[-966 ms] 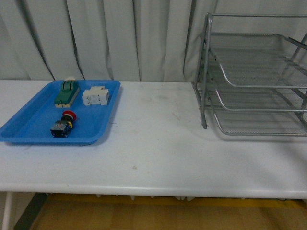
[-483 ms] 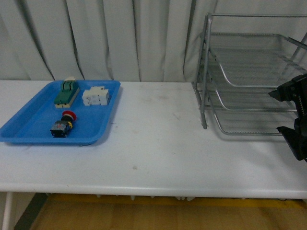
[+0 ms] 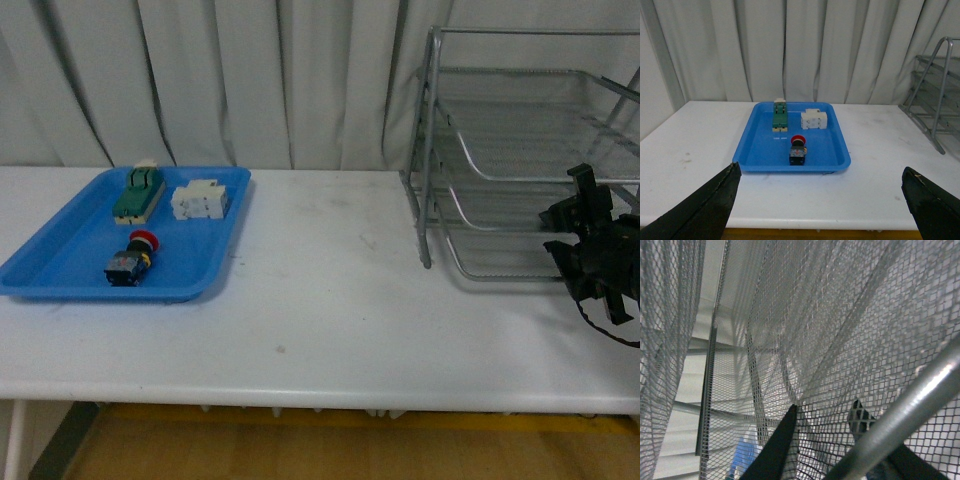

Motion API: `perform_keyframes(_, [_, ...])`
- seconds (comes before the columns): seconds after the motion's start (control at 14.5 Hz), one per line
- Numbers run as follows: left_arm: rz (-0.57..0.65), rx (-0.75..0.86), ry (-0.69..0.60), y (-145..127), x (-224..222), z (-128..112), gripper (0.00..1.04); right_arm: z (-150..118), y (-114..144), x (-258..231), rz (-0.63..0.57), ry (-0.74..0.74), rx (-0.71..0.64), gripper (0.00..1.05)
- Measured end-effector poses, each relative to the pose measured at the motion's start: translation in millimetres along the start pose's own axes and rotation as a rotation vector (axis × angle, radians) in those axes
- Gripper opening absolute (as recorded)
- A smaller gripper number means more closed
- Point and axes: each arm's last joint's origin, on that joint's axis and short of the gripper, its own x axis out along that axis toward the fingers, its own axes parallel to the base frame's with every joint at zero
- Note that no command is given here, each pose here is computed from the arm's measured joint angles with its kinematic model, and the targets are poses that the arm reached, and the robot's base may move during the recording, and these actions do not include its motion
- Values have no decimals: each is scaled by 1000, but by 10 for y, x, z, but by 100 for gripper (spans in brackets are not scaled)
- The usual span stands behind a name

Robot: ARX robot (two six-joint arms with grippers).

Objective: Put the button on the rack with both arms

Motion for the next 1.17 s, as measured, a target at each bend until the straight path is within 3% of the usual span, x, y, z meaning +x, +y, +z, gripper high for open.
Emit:
perform_keyframes(0.14, [0,0,0,0,0,0,98,-5,-1,-38,43,-8,37,14])
perform_keyframes(0.28, [0,0,0,0,0,0,98,-39,-49,-231,60,-1,185,4])
perform_keyframes(0.69, [0,0,0,0,0,0,98,-156,-236,-1075,22,40,218,3])
perform_keyframes(0.9, [0,0,0,0,0,0,98,-185,-282,-1270,-5,55,218,3])
perform_keyframes(1.17, [0,0,0,0,0,0,98,-118,-218,-1479,15,77,31,56])
